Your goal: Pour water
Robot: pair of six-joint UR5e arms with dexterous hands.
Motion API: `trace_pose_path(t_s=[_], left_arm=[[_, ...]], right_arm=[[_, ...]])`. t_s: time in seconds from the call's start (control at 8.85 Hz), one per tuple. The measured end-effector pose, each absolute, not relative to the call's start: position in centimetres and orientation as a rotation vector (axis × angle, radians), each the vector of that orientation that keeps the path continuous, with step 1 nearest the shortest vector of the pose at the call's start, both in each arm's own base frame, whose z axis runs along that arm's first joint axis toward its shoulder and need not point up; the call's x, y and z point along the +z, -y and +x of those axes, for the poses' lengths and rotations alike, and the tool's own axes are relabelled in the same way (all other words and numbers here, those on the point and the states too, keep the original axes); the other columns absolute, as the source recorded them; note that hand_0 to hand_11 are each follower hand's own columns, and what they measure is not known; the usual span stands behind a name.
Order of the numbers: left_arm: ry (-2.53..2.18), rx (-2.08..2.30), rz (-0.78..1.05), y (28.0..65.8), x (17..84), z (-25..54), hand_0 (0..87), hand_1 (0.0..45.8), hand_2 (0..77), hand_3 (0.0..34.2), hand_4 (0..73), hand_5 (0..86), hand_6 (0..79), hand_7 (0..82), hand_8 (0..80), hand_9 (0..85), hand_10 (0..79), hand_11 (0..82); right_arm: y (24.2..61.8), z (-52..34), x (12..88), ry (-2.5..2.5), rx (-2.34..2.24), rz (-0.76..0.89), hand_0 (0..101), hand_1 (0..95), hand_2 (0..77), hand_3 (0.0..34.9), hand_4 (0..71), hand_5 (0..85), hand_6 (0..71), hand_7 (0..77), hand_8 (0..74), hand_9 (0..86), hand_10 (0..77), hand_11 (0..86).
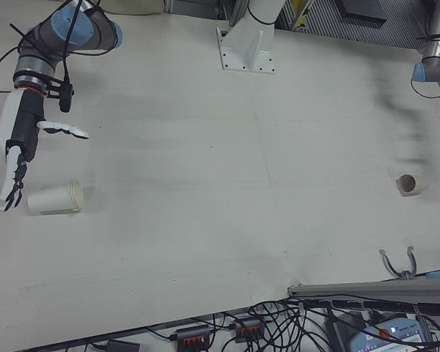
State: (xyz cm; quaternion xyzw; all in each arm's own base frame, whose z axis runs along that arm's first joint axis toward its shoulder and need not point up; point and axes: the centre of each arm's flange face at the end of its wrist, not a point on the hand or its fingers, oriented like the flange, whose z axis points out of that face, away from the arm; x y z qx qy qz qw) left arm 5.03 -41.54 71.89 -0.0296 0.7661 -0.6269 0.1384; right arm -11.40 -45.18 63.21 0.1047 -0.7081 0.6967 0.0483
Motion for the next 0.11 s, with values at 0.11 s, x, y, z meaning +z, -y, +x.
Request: trace_pose_path(t_s=[0.11], left_arm=[[-2.189,-1.815,-0.091,41.16,70.84,4.8,74.8,20.2,1.1,0.0,18.5,15.3,9.3,14.2,3.3,1.6,7.1,13.1]], right_arm=[[45.15,-10.22,60.66,2.191,2.102,0.318,47,18.0,13.1,0.0,1.6,0.5,1.1,4.9,0.5,1.1,2.2,4.9]])
